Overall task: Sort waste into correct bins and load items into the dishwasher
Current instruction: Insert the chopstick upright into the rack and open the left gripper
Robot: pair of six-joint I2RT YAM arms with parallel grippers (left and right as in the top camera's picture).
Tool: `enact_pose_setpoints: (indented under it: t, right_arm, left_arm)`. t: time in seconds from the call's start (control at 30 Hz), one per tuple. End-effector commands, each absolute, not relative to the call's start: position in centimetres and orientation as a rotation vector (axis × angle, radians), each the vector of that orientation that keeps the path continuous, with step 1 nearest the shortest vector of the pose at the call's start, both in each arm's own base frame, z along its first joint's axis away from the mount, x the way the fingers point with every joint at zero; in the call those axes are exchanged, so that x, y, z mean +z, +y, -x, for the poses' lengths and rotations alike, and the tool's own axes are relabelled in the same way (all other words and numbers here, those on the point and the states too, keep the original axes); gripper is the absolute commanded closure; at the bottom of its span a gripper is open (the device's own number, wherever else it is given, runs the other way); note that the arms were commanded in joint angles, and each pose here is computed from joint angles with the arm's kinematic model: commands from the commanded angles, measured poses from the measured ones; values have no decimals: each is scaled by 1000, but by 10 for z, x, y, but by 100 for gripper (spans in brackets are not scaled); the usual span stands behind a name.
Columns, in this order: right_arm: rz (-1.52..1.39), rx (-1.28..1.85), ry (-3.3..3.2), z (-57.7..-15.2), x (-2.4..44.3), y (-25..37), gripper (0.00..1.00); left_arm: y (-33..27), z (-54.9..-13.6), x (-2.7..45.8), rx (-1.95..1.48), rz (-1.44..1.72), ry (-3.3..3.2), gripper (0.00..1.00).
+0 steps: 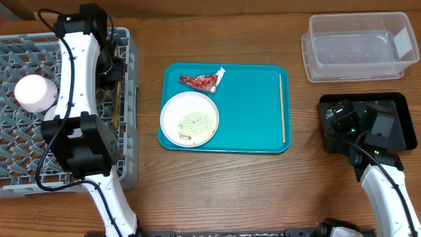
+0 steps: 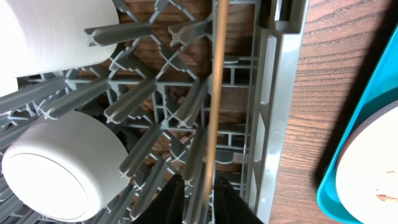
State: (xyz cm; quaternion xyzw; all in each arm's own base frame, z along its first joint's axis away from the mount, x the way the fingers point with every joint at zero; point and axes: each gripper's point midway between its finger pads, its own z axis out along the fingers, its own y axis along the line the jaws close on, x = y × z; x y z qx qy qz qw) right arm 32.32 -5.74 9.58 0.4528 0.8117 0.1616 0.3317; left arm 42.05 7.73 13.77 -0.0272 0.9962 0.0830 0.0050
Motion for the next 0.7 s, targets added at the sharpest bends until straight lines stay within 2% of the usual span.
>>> enact_pose_setpoints:
  t: [0.0,0.13,0.2,0.37,0.5,0.53,0.67]
  right_arm:
    - [-1162,432,2087,-330,110,-60,0]
    - [-1162,433,2087,-330,110,-60,0]
    - [-1162,432,2087,-330,110,-60,0]
    - [-1162,433,2087,-330,110,-59,0]
    - [-1162,433,2087,-330,110,-60,0]
    - [-1162,433,2087,-330,110,-60,0]
    - [-1162,433,2087,-330,110,-59,0]
  left_arm:
    - [77,-420,138,247,61,3121,78]
    - [75,-421,138,228,106,3113,57]
    - [66,-422,137,151,104,3114,22]
    - [53,-424,140,31,102,3108,14]
    - [31,-429,160,-161,93,3062,7]
    - [24,-431,169,-225,88,3038,0]
    - [-16,-444,216,-530,23,2880,0]
